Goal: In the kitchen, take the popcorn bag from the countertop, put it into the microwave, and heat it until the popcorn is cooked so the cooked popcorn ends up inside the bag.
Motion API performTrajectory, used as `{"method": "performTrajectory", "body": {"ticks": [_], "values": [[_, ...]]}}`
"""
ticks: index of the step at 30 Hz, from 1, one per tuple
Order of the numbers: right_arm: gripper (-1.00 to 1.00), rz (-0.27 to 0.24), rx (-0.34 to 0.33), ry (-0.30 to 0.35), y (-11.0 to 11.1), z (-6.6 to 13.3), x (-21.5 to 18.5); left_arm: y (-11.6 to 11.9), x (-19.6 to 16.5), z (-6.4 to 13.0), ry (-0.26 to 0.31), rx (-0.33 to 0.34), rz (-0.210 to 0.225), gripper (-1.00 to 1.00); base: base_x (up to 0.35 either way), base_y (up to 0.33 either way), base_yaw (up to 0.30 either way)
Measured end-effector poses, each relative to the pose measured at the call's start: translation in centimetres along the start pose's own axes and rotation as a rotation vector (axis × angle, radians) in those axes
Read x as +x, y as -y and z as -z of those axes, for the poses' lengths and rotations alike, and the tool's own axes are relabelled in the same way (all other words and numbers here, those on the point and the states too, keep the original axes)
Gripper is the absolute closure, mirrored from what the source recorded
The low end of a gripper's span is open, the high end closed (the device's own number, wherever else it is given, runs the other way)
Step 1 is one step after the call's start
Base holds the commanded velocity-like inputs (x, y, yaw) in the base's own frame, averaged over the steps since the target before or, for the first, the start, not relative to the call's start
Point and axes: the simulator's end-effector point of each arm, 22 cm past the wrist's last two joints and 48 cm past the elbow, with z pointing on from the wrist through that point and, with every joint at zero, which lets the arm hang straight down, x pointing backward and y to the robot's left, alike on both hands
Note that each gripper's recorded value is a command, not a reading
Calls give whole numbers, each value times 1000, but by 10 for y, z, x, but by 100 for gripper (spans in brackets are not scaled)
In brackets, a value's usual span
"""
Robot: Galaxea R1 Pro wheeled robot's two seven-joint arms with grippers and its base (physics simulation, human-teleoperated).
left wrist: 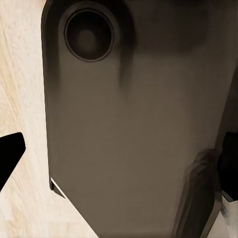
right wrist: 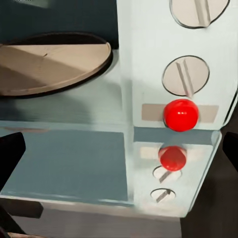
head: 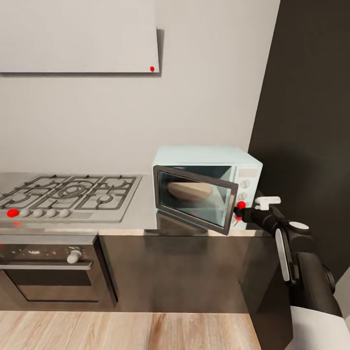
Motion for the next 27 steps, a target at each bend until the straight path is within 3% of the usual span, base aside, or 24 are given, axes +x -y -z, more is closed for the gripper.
{"method": "performTrajectory", "body": {"ticks": [8,10,19,23,27], "values": [[-100,-2,-104,-1,-20,2,0,0,0,0,0,0,0,-100,0,0,0],[-100,25,-171,-12,-51,-1,2,0,0,0,0,0,0,-100,0,0,0],[-100,22,-179,-10,-55,-1,-1,0,0,0,0,0,0,-100,0,0,0],[-100,79,-232,-6,-86,-4,-5,0,0,0,0,1,0,-100,0,0,0],[-100,92,-291,-12,-103,-1,-4,0,0,0,0,0,0,-100,0,0,0]]}}
